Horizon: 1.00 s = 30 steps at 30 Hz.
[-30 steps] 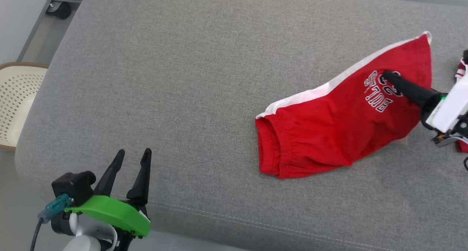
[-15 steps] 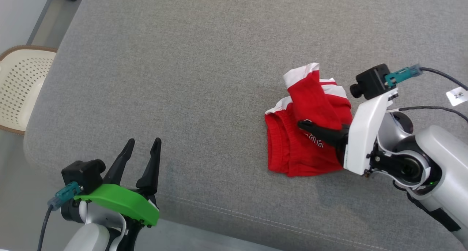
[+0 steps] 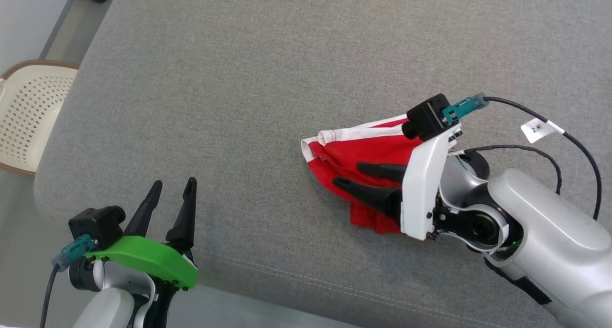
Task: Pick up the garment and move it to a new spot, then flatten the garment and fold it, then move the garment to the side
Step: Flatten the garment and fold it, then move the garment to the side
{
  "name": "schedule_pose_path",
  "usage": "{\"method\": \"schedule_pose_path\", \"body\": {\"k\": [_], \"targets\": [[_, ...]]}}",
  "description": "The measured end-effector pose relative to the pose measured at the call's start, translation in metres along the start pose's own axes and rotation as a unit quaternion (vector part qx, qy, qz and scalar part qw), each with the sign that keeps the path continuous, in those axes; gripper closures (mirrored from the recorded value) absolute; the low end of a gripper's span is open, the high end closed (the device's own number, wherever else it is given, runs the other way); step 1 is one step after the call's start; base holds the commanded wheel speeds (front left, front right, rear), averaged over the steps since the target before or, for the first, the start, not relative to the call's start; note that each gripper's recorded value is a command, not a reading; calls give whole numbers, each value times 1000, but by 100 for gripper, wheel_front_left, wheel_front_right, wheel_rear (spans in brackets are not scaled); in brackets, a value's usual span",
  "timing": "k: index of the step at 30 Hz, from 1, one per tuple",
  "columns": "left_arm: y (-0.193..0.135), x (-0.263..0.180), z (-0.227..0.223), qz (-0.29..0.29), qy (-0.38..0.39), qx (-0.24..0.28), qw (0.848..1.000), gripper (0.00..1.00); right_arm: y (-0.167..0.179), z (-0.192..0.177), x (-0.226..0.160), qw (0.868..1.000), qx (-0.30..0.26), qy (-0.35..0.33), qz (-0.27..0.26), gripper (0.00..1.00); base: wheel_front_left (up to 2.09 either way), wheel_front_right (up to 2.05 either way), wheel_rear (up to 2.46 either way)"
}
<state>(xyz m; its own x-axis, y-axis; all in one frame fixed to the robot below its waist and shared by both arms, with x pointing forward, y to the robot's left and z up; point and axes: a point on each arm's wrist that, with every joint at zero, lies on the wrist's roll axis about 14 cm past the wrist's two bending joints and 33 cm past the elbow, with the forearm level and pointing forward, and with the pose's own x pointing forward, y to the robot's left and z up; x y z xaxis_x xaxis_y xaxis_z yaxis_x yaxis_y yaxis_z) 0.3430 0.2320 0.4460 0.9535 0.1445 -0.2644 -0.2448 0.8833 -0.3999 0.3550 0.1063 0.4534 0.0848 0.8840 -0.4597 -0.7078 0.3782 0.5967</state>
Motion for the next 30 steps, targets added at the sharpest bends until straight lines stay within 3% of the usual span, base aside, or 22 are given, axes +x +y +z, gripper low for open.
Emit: {"method": "schedule_pose_path", "body": {"k": [6,11,13,20,24,30], "targets": [[-4,2,3,-10,-4,0,1000,0,28,17,-7,999,-6,-42,27,0,0,0,0],[-4,6,13,-18,-17,8,1000,0,-12,51,-44,991,2,-123,-49,0,0,0,0],[-9,7,12,-27,-15,8,999,0,-39,56,-62,985,33,-143,-91,0,0,0,0],[-36,9,0,-64,6,1,998,0,-104,10,-87,968,138,-118,-172,0,0,0,0],[-35,9,-2,-62,12,1,998,0,-119,-6,-82,964,172,-95,-179,0,0,0,0],[-32,12,4,-56,3,3,998,0,-115,-16,-59,962,221,-72,-146,0,0,0,0]]}}
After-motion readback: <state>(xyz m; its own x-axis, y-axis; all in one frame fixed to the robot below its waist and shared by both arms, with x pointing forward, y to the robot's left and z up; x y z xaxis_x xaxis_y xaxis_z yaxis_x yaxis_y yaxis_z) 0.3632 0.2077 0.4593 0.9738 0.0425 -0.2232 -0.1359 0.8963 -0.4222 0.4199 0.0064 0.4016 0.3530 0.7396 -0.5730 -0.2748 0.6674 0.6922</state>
